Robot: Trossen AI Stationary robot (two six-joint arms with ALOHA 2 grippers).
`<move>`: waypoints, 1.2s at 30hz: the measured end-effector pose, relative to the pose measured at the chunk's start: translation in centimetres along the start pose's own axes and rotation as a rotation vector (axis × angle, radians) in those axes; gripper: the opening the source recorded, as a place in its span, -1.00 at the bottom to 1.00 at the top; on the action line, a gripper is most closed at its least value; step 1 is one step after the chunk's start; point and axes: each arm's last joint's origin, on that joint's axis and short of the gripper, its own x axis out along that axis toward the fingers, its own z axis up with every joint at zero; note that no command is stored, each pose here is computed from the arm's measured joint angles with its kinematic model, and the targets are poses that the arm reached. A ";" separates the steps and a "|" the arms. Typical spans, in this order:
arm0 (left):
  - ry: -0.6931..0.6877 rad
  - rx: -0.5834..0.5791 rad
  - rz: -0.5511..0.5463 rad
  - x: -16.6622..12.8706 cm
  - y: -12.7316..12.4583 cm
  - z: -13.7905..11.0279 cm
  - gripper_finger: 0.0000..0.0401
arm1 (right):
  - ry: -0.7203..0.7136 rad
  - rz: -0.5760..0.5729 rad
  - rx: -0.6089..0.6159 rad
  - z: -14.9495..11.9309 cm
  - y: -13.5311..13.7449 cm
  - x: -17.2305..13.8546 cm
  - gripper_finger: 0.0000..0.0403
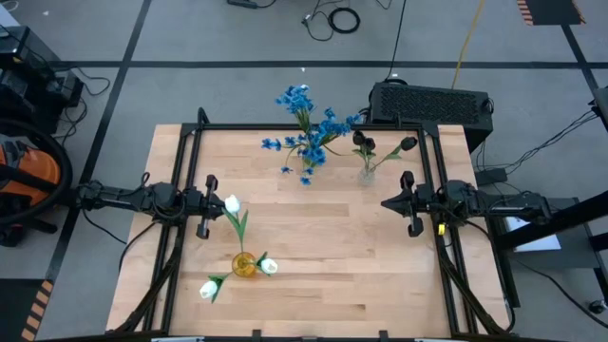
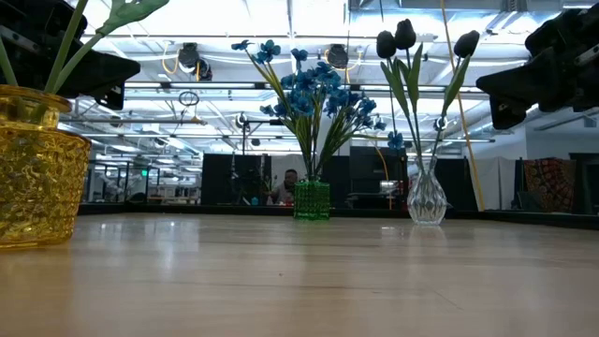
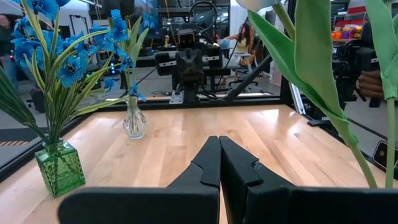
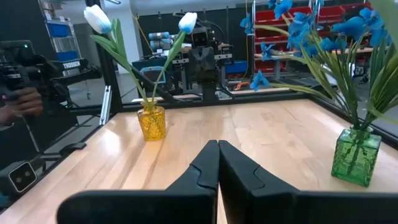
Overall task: Sort flowers into vase by color
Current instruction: Return to Home Position
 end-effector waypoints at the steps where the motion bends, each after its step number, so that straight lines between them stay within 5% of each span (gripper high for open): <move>1: 0.000 0.000 0.000 0.0 0.0 0.0 -1.00 | 0.005 -0.001 0.000 0.0 0.0 0.0 -1.00; 13: 0.001 0.022 -0.007 0.0 0.0 0.0 -1.00 | 0.049 0.000 0.016 -0.4 0.0 0.3 -1.00; 21: 0.001 0.025 -0.008 0.0 0.0 0.0 -1.00 | 0.039 0.103 0.012 -0.2 0.3 0.2 -1.00; 36: 0.002 0.009 -0.007 0.0 0.0 0.0 -1.00 | 0.011 0.000 0.002 -0.1 0.0 0.1 -1.00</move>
